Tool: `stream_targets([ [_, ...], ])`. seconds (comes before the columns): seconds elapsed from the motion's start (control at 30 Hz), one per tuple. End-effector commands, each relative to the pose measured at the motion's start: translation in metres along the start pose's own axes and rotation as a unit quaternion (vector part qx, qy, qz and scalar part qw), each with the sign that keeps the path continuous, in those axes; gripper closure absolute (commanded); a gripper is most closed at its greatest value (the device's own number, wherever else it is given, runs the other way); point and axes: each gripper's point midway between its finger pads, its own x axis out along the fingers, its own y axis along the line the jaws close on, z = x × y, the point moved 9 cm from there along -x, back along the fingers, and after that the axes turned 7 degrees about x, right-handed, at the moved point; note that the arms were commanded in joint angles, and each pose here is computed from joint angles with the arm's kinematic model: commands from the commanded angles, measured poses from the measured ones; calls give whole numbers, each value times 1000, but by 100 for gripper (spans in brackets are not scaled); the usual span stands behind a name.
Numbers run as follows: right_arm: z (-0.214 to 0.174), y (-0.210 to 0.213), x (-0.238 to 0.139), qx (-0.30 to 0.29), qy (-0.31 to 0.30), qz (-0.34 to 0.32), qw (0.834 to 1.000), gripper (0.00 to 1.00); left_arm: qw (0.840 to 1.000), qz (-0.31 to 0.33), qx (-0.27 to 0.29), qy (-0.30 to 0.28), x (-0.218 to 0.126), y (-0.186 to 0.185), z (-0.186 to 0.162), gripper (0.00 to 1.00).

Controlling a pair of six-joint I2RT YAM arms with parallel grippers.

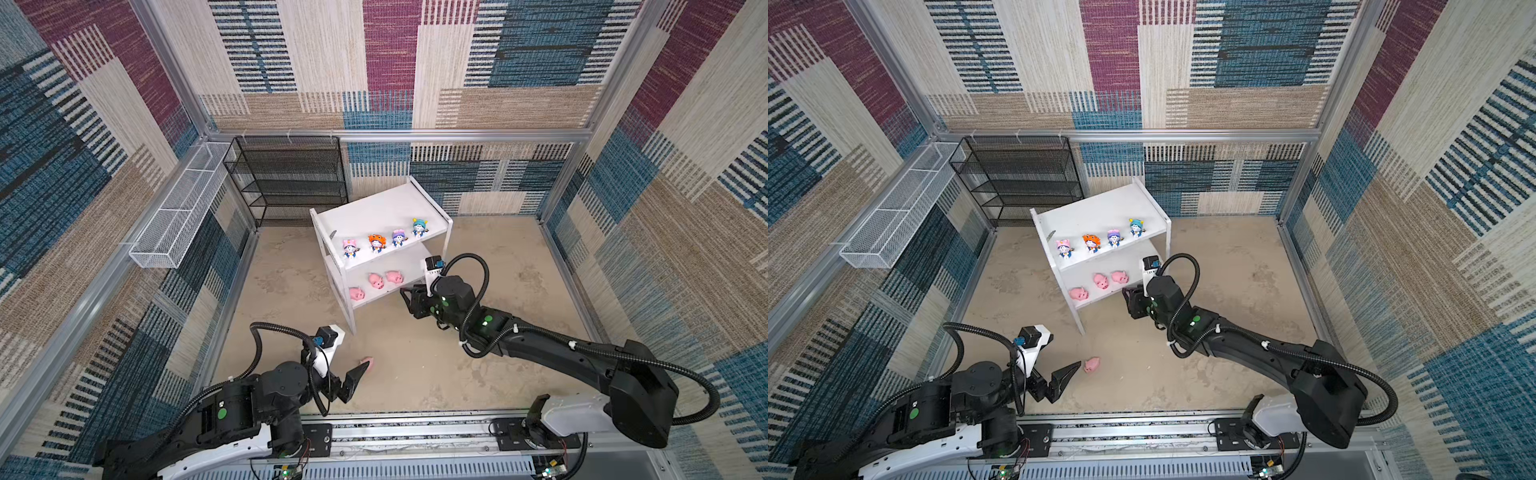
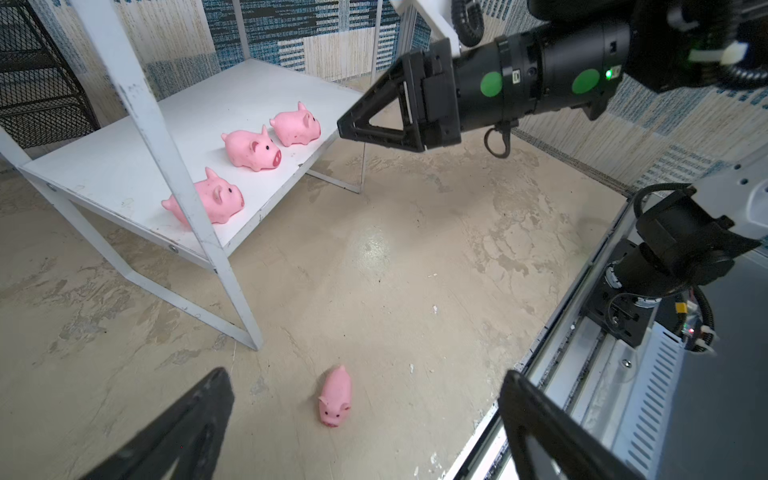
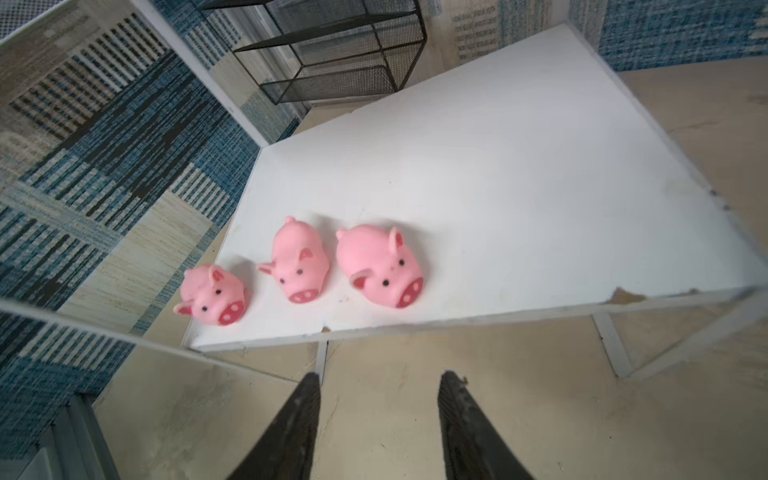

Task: Place and organize the plastic toys onto the shelf
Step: 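Withdraw the right gripper and move it over the last pink pig on the floor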

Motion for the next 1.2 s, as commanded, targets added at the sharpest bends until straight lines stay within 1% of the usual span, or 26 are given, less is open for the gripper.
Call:
stream_targets([
  [0.0,-25,18,-7,-66,27,99,993,46,1000,3,-6,-12,-1,1,4,0],
  [0.07,-53,22,-9,-91,62,134,985,44,1000,5,-10,-10,-2,2,3,0],
  [0.17,-93,26,-9,-107,130,187,968,41,1000,8,-17,-14,-4,3,2,0],
  [0.3,-129,40,2,-132,200,209,948,39,999,14,-24,-19,-8,6,1,0],
  [0.4,-144,52,15,-149,239,206,937,36,999,18,-29,-15,-9,8,0,0],
  [0.47,-151,58,24,-153,246,184,939,31,999,19,-32,-12,-10,8,-1,0],
  [0.5,-153,58,28,-148,247,168,943,28,999,19,-34,-12,-10,9,-1,0],
  [0.53,-153,57,32,-135,244,145,949,26,999,19,-34,-11,-11,9,-2,0],
  [0.6,-155,59,40,-117,245,125,954,22,999,19,-36,-12,-12,9,-2,0],
  [0.7,-160,55,54,-110,252,43,961,19,999,19,-40,-17,-14,11,-2,0],
  [0.77,-162,54,59,-108,254,18,961,19,999,17,-41,-21,-15,11,-2,0],
  [0.9,-165,54,68,-110,261,-10,959,17,999,18,-38,-24,-15,11,-1,0],
  [1.03,-172,51,79,-117,277,-36,953,16,999,20,-38,-20,-15,11,-1,0],
  [1.17,-175,32,69,-120,271,-85,951,12,999,21,-42,-18,-16,12,-1,0],
])
